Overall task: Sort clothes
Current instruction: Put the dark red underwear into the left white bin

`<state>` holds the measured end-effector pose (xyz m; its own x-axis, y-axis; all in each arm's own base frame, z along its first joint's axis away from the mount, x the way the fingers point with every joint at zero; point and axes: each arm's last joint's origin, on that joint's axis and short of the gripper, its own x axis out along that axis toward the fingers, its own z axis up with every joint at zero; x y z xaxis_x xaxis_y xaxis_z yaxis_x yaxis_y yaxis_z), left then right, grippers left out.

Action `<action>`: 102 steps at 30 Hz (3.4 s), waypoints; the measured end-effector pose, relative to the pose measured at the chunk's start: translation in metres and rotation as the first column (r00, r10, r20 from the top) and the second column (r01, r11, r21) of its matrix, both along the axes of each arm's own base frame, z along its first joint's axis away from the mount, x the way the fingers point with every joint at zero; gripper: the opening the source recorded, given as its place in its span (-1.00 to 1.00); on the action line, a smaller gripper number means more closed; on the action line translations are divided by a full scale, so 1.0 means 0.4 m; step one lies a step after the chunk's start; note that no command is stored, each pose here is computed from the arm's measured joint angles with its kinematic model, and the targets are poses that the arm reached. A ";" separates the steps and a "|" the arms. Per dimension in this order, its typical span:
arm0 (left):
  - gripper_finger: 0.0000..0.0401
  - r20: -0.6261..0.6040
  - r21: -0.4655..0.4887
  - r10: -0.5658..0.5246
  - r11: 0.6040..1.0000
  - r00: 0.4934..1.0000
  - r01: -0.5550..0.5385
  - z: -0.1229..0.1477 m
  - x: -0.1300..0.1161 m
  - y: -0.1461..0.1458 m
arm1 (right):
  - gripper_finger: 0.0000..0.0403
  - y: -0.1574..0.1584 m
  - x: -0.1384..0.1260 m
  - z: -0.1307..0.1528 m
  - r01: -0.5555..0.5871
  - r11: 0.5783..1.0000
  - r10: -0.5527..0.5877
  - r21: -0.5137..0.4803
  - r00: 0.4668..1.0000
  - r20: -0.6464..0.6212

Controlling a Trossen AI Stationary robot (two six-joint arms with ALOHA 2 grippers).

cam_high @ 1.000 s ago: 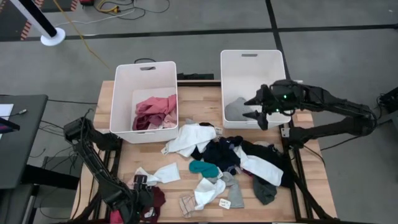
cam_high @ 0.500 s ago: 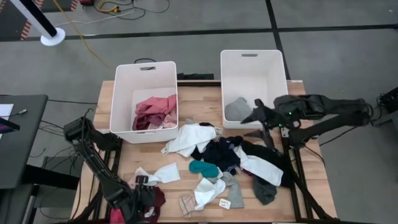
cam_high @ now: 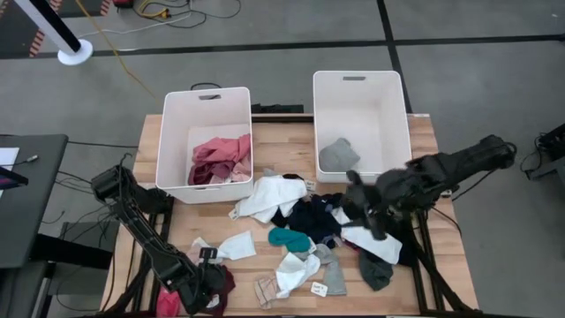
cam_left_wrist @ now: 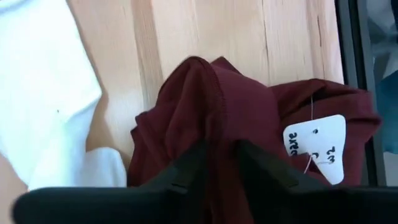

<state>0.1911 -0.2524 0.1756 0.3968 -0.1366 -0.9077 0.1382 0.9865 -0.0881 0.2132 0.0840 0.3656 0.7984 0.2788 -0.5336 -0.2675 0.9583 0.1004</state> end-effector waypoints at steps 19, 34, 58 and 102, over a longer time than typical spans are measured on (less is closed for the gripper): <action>-0.99 0.084 0.064 -0.070 0.996 0.994 0.065 0.004 0.022 0.007 | 0.28 0.203 0.175 -0.232 -0.147 0.987 0.128 -0.069 0.966 -0.222; -1.00 0.174 0.140 -0.124 0.985 0.977 0.100 0.013 0.085 0.043 | 0.28 0.281 0.359 -0.409 -0.197 0.980 0.198 -0.030 0.980 0.031; -1.00 0.410 0.250 -0.248 0.956 0.878 0.153 0.078 0.206 0.082 | 0.28 0.246 0.538 -0.574 -0.090 0.996 0.085 0.019 0.977 0.194; -0.16 0.574 0.233 -0.205 0.969 0.793 0.082 0.294 0.076 0.084 | -0.98 0.228 0.514 -0.431 -0.035 0.990 0.074 -0.136 0.953 0.292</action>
<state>0.2216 -0.2190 0.2931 0.8514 -0.0890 -0.5169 0.2438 0.9397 0.2397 0.4187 0.1751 0.1933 0.9113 0.2716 -0.3095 -0.3190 0.9409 -0.1136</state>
